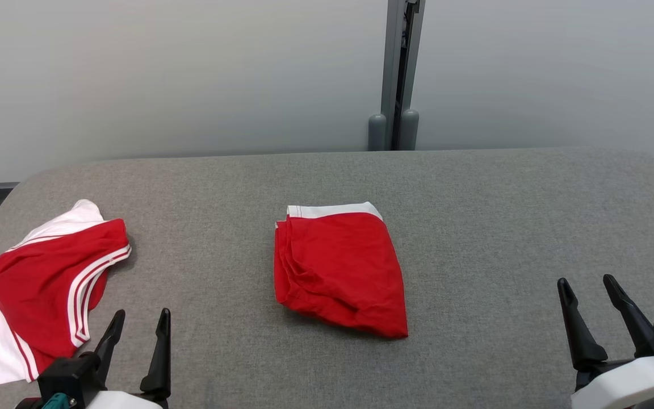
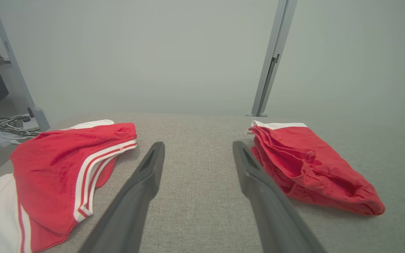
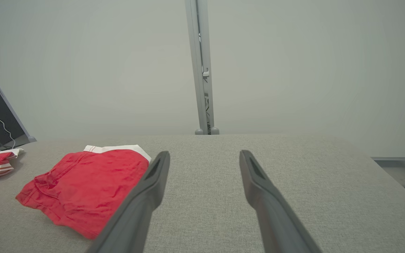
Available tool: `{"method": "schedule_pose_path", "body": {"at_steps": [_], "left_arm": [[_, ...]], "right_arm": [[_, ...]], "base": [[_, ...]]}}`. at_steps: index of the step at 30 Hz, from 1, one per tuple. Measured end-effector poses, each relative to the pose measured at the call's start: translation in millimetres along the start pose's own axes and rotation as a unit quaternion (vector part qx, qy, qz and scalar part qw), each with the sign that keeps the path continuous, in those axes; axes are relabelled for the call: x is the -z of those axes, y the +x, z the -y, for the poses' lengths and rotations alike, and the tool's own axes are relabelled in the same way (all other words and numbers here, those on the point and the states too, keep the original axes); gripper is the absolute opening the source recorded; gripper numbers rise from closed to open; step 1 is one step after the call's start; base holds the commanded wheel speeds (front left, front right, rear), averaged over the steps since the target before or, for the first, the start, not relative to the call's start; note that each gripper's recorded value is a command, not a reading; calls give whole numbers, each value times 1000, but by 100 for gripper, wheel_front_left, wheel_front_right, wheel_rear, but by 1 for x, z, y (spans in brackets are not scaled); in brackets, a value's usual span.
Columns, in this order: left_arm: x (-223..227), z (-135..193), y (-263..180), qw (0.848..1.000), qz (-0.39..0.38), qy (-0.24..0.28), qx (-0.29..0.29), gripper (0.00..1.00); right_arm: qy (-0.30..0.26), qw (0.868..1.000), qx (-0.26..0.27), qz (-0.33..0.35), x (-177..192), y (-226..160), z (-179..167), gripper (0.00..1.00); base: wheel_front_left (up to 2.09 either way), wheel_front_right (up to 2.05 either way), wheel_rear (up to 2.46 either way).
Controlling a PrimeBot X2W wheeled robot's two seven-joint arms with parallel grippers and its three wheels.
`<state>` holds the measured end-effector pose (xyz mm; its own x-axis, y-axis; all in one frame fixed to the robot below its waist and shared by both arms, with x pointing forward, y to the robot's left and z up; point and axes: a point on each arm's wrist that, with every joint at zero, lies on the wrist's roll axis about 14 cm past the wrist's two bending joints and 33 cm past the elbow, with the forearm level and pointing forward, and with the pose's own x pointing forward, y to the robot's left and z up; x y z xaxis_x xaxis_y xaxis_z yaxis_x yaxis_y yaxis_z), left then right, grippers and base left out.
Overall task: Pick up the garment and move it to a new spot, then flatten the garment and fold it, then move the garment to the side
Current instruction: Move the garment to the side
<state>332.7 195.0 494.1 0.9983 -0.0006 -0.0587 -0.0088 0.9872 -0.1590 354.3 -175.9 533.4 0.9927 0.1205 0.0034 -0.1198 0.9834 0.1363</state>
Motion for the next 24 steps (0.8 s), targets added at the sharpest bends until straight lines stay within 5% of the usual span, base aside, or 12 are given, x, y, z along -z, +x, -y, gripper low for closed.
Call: {"method": "schedule_pose_path", "body": {"at_steps": [15,24], "left_arm": [[-11,2,23,1000,17,-3,3,100],[-11,0,44,1000,24,-5,1,100]], "right_arm": [[1,999,-18,-33,23,38,-4,100],[27,987,-122,-99,73,97,-75,100]], "base": [[0,0,0],[0,0,0]]}}
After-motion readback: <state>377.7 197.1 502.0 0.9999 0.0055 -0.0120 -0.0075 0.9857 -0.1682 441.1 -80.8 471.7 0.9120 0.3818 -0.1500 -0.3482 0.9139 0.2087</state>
